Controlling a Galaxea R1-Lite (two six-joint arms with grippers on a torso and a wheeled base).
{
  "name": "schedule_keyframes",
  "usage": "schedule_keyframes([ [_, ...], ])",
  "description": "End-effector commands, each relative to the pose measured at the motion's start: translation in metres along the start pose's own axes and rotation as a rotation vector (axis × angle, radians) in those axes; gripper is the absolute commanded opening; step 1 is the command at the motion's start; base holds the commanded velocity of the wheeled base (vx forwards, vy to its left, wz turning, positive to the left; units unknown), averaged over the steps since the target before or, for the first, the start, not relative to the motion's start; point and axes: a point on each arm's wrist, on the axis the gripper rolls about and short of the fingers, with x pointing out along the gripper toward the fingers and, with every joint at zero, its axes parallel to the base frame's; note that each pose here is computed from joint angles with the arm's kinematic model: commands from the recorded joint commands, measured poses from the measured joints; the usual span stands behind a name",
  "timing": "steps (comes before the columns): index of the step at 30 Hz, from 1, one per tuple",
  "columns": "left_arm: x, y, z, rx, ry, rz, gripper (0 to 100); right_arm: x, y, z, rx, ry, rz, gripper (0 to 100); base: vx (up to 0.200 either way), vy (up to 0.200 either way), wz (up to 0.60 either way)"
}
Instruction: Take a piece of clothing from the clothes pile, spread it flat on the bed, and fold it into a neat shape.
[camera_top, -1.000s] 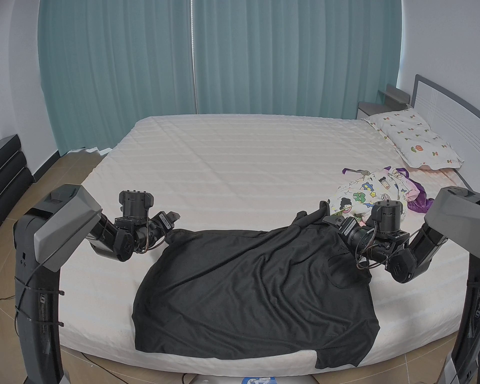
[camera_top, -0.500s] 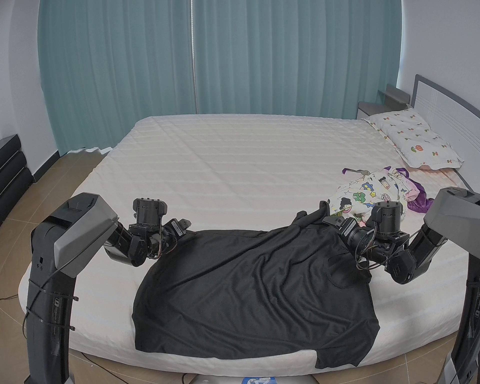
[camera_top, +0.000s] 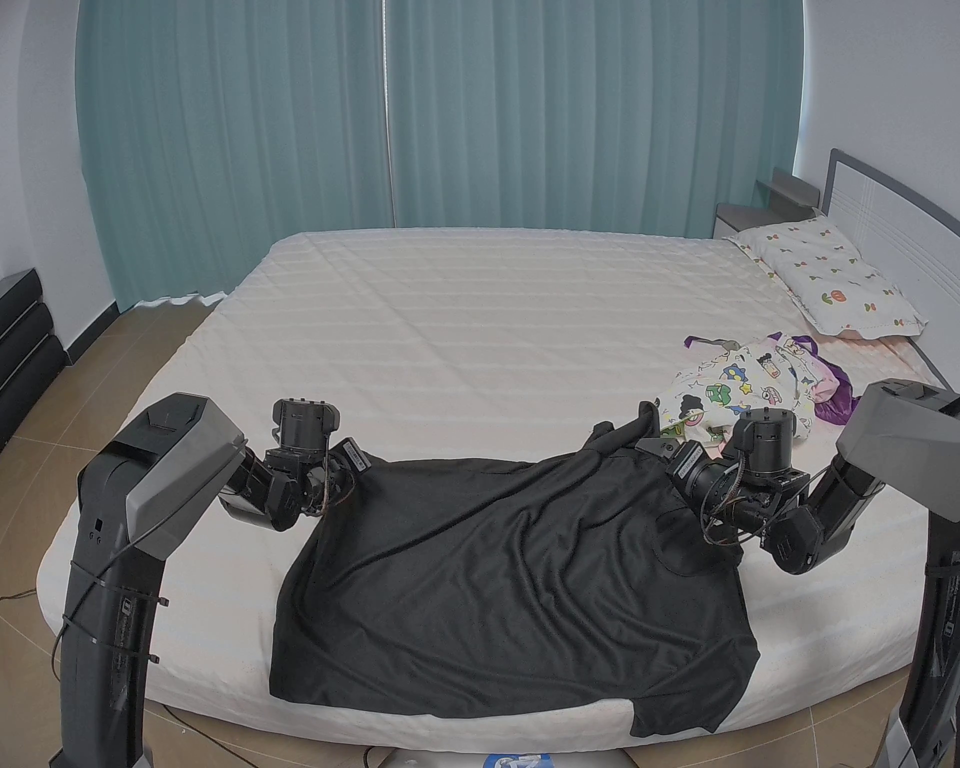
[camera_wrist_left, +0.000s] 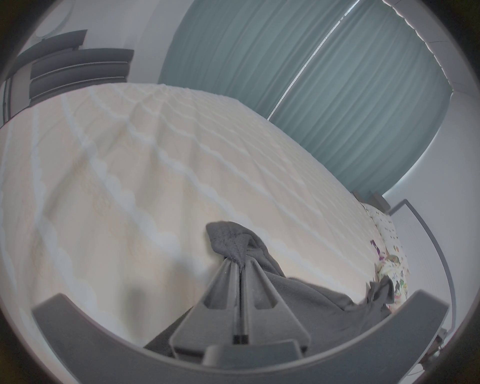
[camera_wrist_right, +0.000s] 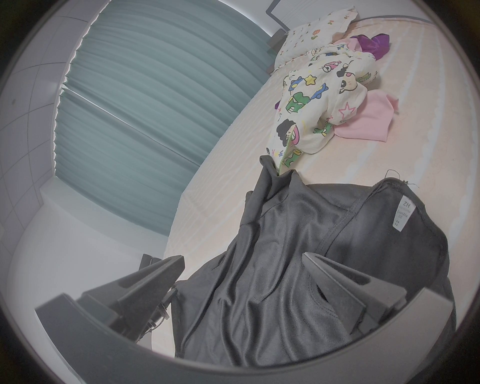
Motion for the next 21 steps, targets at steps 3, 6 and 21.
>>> schedule_keyframes([
  [3,0.003,0.006,0.018,-0.021,-0.060,0.016,0,0.002,-0.004,-0.002,0.001,0.006,-0.008,100,0.000,0.000,0.00],
  [6,0.004,0.010,0.022,-0.025,-0.071,0.025,0,0.004,-0.005,-0.004,0.001,0.010,-0.013,100,0.000,0.000,0.00],
  [21,0.006,0.023,0.039,-0.043,-0.132,0.066,0,0.013,-0.011,0.001,-0.013,-0.024,-0.019,100,0.000,0.000,0.00],
])
